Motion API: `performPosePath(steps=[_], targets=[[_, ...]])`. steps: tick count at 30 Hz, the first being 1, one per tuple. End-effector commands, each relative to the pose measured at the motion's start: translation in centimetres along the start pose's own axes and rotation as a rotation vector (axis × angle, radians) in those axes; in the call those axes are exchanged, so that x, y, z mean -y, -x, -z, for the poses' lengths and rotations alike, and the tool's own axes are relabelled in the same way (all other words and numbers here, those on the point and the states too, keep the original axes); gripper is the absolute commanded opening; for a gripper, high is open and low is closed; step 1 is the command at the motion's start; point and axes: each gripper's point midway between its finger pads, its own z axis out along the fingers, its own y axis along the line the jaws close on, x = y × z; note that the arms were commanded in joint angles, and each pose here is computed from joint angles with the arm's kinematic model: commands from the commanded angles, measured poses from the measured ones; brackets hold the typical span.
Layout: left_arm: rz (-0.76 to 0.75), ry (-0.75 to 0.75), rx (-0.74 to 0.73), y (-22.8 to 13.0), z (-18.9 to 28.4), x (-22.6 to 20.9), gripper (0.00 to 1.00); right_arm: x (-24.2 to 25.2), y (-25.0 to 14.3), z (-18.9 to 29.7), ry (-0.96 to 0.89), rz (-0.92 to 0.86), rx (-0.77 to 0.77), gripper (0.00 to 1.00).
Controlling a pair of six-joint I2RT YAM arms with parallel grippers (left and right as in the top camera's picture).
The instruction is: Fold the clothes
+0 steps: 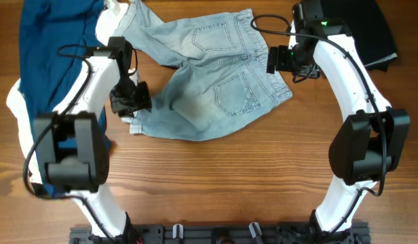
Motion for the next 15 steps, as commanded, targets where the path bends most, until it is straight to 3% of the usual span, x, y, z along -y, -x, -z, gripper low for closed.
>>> performPosePath(steps=[1, 4, 9, 11, 15], targets=[[0.309, -0.025, 0.174, 0.8, 5.7, -1.0, 0.52, 0.6, 0.1, -0.2, -0.019, -0.003, 0.0, 0.95], [0.508, 0.0, 0.229, 1.0, 6.0, -2.1, 0.47, 0.6, 0.2, -0.2, -0.018, 0.0, 0.005, 0.97], [0.952, -0.035, 0.198, -0.1, 1.0, -2.9, 0.46, 0.5, 0.6, -0.2, -0.014, 0.001, 0.023, 0.99], [0.967, -0.121, 0.198, 0.5, -0.8, -1.9, 0.47, 0.5, 0.7, -0.2, -0.013, 0.001, 0.028, 0.99], [0.971, -0.133, 0.217, 0.6, -2.0, -2.1, 0.5, 0.5, 0.7, -0.2, -0.013, 0.004, 0.027, 1.0]])
